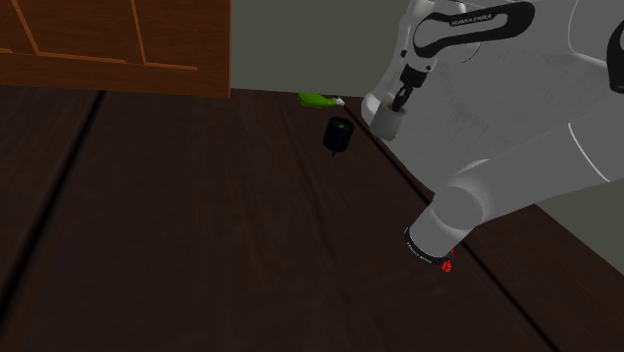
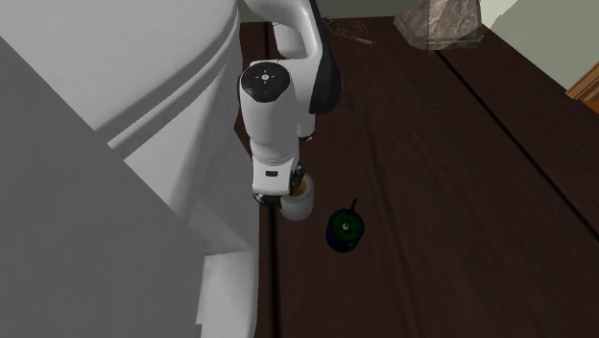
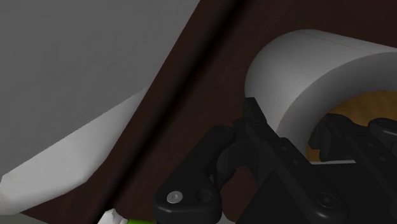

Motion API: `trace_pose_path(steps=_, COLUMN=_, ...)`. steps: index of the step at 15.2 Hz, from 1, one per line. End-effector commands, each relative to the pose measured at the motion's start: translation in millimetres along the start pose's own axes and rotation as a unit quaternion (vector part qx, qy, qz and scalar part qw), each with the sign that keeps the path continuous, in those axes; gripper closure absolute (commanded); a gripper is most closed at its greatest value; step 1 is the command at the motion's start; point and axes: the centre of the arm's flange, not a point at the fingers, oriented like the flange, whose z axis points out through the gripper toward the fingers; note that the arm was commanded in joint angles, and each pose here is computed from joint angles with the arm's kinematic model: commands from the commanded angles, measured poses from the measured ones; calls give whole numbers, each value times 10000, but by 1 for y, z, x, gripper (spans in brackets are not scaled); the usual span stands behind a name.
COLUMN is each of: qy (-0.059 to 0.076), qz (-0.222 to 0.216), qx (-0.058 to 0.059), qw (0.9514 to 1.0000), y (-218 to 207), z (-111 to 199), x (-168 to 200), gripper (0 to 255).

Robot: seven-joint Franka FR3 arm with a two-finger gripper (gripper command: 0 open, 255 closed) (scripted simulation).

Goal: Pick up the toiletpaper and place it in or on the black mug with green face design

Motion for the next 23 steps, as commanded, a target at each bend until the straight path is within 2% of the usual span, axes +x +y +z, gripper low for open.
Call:
trace_pose_path(steps=1, qy=16, qz=15, qx=-9, qw=10000, y=1, z=-12, x=-1, gripper=255)
trace_pose_path(steps=12, qy=16, qz=15, qx=-9, qw=10000, y=0, z=-67, x=0, gripper=255)
trace_pose_path(steps=23, qy=16, qz=15, qx=-9, qw=10000, y=-83, z=-86, x=118, gripper=255)
